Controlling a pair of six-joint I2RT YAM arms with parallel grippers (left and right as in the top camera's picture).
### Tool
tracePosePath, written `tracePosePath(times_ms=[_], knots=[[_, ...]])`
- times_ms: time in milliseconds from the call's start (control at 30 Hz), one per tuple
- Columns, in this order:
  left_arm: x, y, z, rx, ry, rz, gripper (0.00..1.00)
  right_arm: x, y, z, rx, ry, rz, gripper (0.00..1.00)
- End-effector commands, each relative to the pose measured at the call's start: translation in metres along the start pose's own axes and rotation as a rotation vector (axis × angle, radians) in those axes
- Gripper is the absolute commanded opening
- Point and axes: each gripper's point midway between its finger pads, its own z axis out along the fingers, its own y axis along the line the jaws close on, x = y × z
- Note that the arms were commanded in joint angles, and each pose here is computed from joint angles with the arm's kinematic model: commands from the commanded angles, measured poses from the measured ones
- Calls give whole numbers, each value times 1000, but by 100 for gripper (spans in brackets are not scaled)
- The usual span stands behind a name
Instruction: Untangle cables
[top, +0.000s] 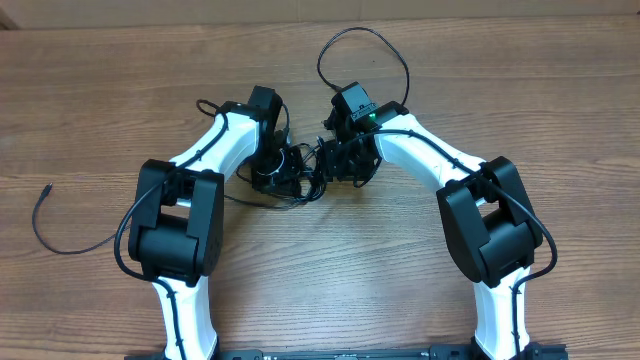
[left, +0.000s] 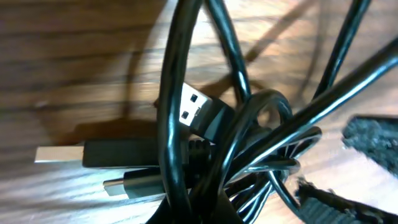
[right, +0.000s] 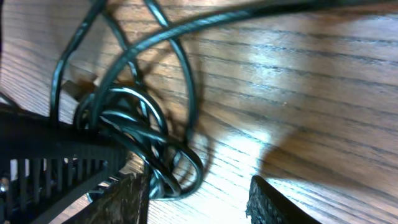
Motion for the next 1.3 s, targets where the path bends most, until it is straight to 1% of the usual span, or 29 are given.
tracePosePath(times_ms=[0, 67, 133, 200, 233, 333, 500, 633, 833, 900, 933, 1000, 1067, 1100, 1167, 1267], knots=[[11, -6, 16, 131, 84, 242, 4, 0, 6, 0, -47, 7, -38, 55], [15, -16, 10, 235, 95, 306, 4, 2, 12, 0, -83, 19, -86, 55], [15, -18, 4, 300, 90, 327, 4, 11, 27, -2, -177, 50, -192, 56], [10, -9, 0, 293, 80, 308, 4, 24, 45, -9, -313, 89, -307, 58], [8, -3, -1, 282, 75, 296, 4, 28, 50, -14, -369, 99, -334, 60], [4, 9, -4, 262, 67, 272, 4, 27, 57, -31, -458, 101, -334, 63], [1, 23, -3, 201, 55, 309, 4, 5, 52, -63, -458, 30, -336, 66], [-1, 30, -2, 161, 59, 249, 4, -5, 46, -73, -455, -8, -333, 66], [-8, 7, -6, 283, 18, 286, 4, 2, 35, -60, -383, 21, -316, 65], [-9, -3, -9, 342, 8, 309, 15, 6, 38, -56, -381, 35, -322, 65], [-8, -7, -11, 372, 7, 321, 16, 9, 40, -54, -377, 41, -327, 64], [-3, -18, -17, 452, 10, 361, 15, 11, 42, -50, -361, 49, -338, 59], [6, -29, -24, 538, 20, 405, 17, 12, 41, -46, -329, 51, -347, 49], [9, -32, -26, 563, 27, 415, 17, 12, 40, -44, -310, 52, -352, 49], [14, -31, -26, 564, 46, 405, 15, 11, 35, -41, -268, 48, -358, 50], [17, -22, -23, 513, 69, 389, 13, 5, 25, -38, -205, 35, -320, 50]])
